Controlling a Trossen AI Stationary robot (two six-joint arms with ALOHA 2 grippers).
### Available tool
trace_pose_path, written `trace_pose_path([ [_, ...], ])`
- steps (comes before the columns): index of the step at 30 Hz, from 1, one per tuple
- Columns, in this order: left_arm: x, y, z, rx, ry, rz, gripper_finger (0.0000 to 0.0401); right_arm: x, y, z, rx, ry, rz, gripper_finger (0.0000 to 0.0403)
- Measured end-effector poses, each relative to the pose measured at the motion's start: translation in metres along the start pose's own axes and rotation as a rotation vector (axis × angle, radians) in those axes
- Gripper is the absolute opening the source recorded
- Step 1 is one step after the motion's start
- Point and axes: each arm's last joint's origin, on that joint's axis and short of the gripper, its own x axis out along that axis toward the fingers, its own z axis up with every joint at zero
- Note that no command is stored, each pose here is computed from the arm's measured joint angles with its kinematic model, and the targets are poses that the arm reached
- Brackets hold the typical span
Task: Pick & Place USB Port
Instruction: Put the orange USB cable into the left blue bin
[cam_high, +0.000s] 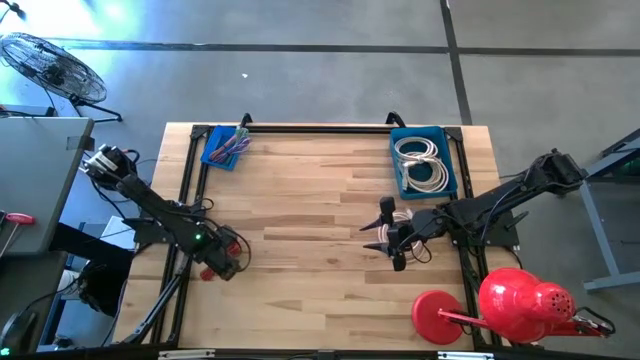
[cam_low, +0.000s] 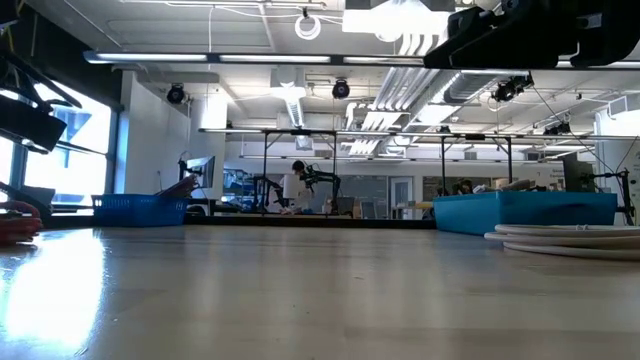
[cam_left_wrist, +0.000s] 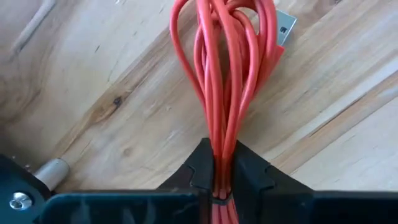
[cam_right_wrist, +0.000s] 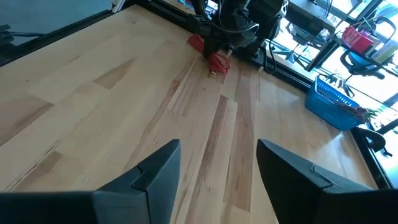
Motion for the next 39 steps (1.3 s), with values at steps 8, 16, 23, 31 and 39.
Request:
trace_pose_path([
  [8, -0.03, -0.016, 0.008, 0.069, -0.17, -0.04, 0.0053, 0.0, 0.0, 0.0, -0.002, 0.0, 0.0, 0.0204],
  [16, -0.099, -0.009, 0.017, 0.1, -0.423, 0.055, 0.0027, 0.0, 0.0, 0.001, 0.002, -0.008, -0.003, 0.0204],
  [23, -0.148, 0.017, 0.041, -0.001, -0.668, 0.216, 0.0062, 0.0, 0.0, 0.001, 0.014, -0.009, -0.003, 0.0204],
  [31, -0.164, 0.05, 0.073, -0.051, -0.648, 0.286, 0.0011, 0.0, 0.001, -0.002, 0.018, 0.02, 0.006, 0.0204],
  [39, -0.162, 0.054, 0.101, 0.018, -0.545, 0.202, 0.0003, 0.0, 0.004, -0.014, 0.039, 0.045, 0.013, 0.0204],
])
